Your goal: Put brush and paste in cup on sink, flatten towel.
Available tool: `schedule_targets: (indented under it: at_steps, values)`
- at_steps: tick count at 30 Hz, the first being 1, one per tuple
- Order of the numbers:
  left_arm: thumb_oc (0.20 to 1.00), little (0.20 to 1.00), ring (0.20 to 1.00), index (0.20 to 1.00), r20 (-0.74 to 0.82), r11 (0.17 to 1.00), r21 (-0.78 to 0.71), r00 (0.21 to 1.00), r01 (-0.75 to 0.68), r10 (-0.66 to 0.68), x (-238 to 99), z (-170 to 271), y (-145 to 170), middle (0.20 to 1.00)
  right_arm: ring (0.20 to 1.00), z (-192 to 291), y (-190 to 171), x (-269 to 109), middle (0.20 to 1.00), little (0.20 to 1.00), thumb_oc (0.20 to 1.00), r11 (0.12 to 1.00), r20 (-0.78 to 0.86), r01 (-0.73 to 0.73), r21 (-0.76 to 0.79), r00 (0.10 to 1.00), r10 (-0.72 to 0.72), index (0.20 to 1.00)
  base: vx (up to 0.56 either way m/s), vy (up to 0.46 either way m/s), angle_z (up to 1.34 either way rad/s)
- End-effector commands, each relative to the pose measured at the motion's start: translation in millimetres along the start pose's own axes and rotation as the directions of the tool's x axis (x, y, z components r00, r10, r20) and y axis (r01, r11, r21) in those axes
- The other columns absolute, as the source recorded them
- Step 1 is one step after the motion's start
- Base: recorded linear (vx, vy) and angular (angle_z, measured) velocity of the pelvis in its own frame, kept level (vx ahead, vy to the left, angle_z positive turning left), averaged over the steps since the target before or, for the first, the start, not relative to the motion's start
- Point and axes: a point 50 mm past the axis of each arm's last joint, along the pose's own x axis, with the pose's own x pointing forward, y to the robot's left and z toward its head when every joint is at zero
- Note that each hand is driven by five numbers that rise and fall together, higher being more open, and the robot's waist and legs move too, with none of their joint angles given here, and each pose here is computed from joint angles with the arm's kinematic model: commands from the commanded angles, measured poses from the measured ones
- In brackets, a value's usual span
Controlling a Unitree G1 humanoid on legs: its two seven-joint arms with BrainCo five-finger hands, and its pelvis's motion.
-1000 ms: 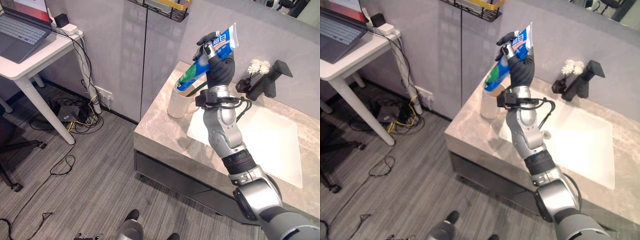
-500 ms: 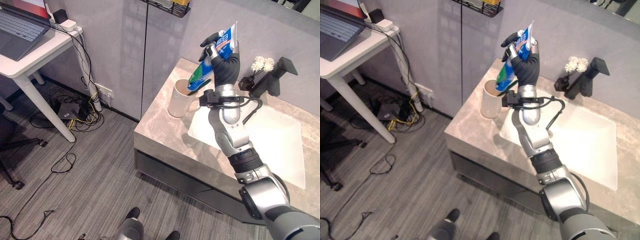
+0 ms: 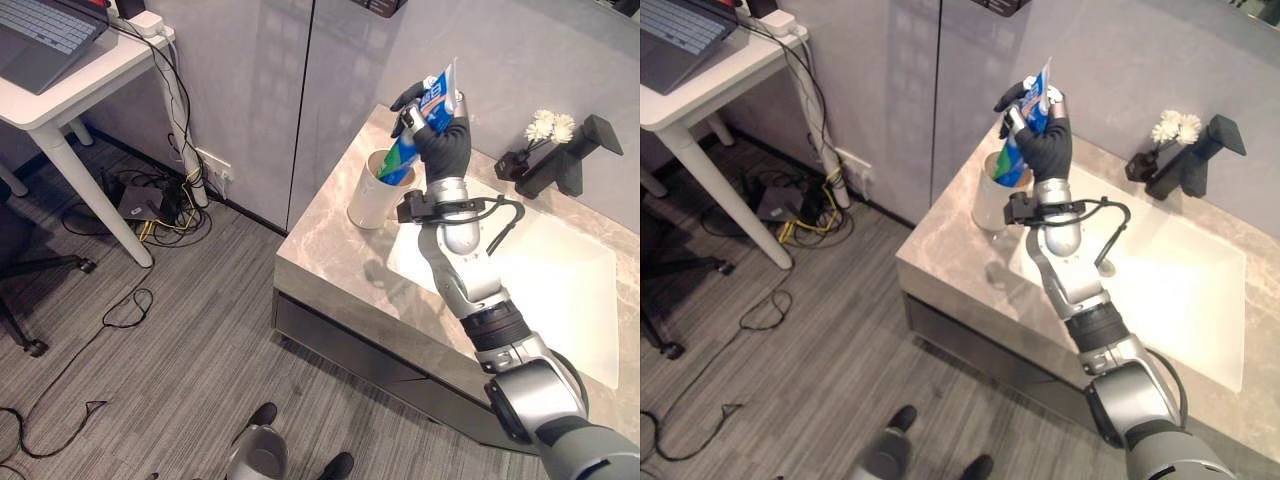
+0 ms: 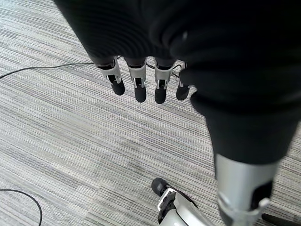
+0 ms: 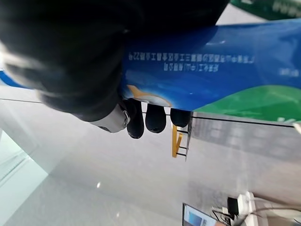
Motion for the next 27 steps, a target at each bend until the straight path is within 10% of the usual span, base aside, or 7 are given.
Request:
schedule_targets:
  at_steps: [1, 16, 17, 27]
  values:
    - [1.0, 1.0, 1.0, 1.0, -0.056, 0.998, 0.052, 0.997, -0.041, 0.044, 0.1, -15.0, 12.1, 1.0, 0.2, 16.6, 3.5, 5.9, 0.2, 0.2, 0.2, 0.999, 0.093, -0.038, -0.012, 0.995, 0.039, 0.2, 0.0, 0.0, 0.0]
    - [1.0, 1.0, 1.0, 1.0, -0.054, 0.998, 0.044, 0.997, -0.051, 0.053, 1.1, -11.1, 12.1, 1.0, 0.203, -8.7, 13.2, 2.5, 0.203, 0.203, 0.203, 0.998, -0.021, -0.058, -0.031, 0.998, 0.058, 0.203, 0.0, 0.002, -0.01]
    - [1.0, 1.0, 1.0, 1.0, -0.055, 0.998, 0.04, 0.997, -0.05, 0.052, 1.2, -11.2, 12.1, 1.0, 1.0, -11.5, 14.0, 3.0, 1.0, 1.0, 1.0, 0.997, -0.038, -0.066, -0.045, 0.997, 0.064, 1.0, 0.0, 0.0, 0.0]
    - [1.0, 1.0, 1.0, 1.0, -0.062, 0.998, 0.044, 0.997, -0.049, 0.052, 1.9, -8.7, 10.5, 1.0, 1.0, -12.2, 21.0, 8.9, 1.0, 1.0, 1.0, 0.995, -0.047, -0.079, -0.052, 0.996, 0.077, 1.0, -0.01, 0.001, 0.0]
